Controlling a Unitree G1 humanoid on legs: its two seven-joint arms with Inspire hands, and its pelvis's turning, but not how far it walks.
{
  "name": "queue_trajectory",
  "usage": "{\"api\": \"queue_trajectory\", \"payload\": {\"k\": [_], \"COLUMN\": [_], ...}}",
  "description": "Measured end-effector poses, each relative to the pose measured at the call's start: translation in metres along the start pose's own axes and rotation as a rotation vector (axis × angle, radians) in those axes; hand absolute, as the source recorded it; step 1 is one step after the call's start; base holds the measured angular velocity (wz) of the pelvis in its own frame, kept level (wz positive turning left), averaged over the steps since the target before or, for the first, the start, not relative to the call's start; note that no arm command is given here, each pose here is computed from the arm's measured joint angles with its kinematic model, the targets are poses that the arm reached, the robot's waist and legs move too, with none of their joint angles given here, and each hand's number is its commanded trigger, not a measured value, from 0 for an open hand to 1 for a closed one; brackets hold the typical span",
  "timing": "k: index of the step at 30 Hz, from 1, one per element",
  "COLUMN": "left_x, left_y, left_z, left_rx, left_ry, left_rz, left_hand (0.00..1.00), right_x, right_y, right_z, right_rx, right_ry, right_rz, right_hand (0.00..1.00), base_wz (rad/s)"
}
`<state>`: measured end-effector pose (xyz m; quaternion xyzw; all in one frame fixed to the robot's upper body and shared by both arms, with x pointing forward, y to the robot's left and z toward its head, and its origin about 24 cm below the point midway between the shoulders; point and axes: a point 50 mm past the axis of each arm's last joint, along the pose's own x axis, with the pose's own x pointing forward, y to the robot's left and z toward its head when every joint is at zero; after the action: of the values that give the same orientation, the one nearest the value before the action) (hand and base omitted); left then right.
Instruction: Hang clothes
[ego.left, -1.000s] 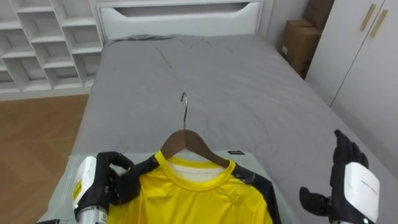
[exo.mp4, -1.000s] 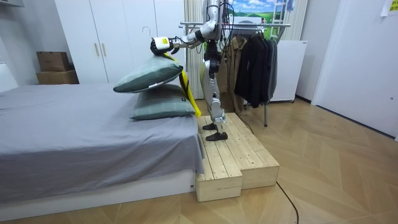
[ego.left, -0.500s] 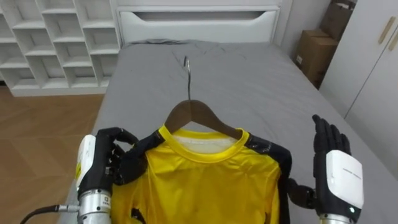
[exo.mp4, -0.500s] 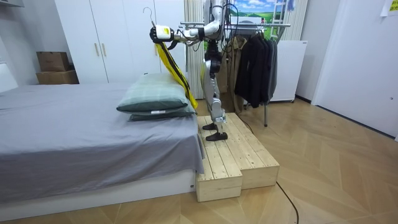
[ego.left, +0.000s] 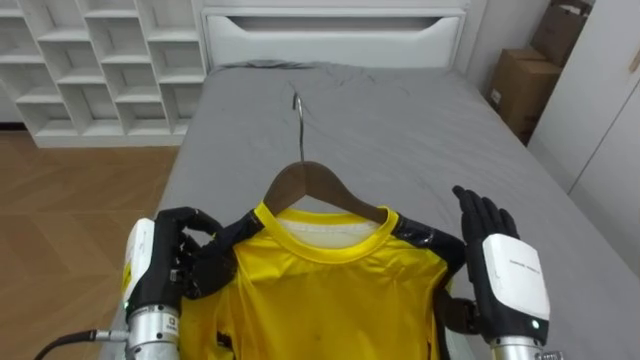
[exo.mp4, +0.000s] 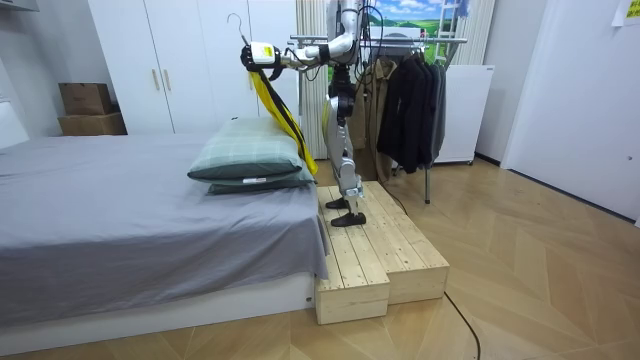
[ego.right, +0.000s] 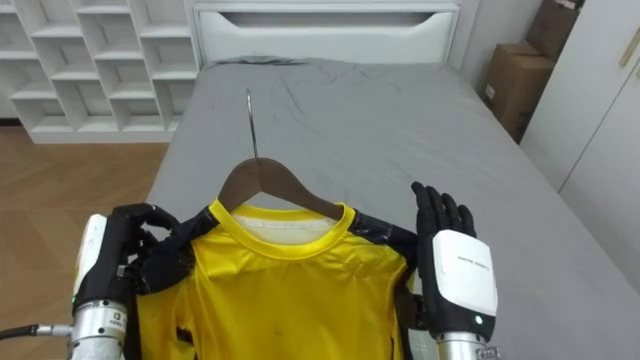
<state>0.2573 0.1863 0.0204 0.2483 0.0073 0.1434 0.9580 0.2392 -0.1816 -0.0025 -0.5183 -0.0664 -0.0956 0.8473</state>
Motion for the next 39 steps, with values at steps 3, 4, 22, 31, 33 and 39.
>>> {"api": "queue_trajectory", "payload": {"k": [3, 4, 22, 31, 33, 39], "left_x": [0.0, 0.0, 0.003, 0.005, 0.004, 0.002], "left_y": [0.001, 0.001, -0.001, -0.004, -0.006, -0.012], "left_z": [0.0, 0.0, 0.004, 0.009, 0.01, 0.011], "left_rx": [0.0, -0.001, -0.014, -0.017, -0.023, -0.034], "left_ry": [0.001, 0.001, -0.009, -0.026, -0.026, -0.026], "left_rz": [0.004, 0.004, 0.005, -0.002, -0.008, -0.022], "left_hand": [1.0, 1.0, 1.0, 1.0, 1.0, 1.0], "right_x": [0.0, 0.0, 0.022, 0.029, 0.029, 0.031], "right_y": [0.0, 0.0, -0.008, -0.009, -0.009, -0.011], "right_z": [0.0, 0.0, 0.025, 0.034, 0.035, 0.034], "right_rx": [-0.001, -0.003, 0.029, 0.03, 0.026, 0.017], "right_ry": [-0.001, -0.003, -0.111, -0.152, -0.158, -0.163], "right_rz": [0.003, 0.003, -0.051, -0.058, -0.058, -0.063], "right_hand": [0.0, 0.0, 0.0, 0.0, 0.0, 0.0], "base_wz": [0.0, 0.0, -0.01, 0.01, 0.0, 0.0]}}
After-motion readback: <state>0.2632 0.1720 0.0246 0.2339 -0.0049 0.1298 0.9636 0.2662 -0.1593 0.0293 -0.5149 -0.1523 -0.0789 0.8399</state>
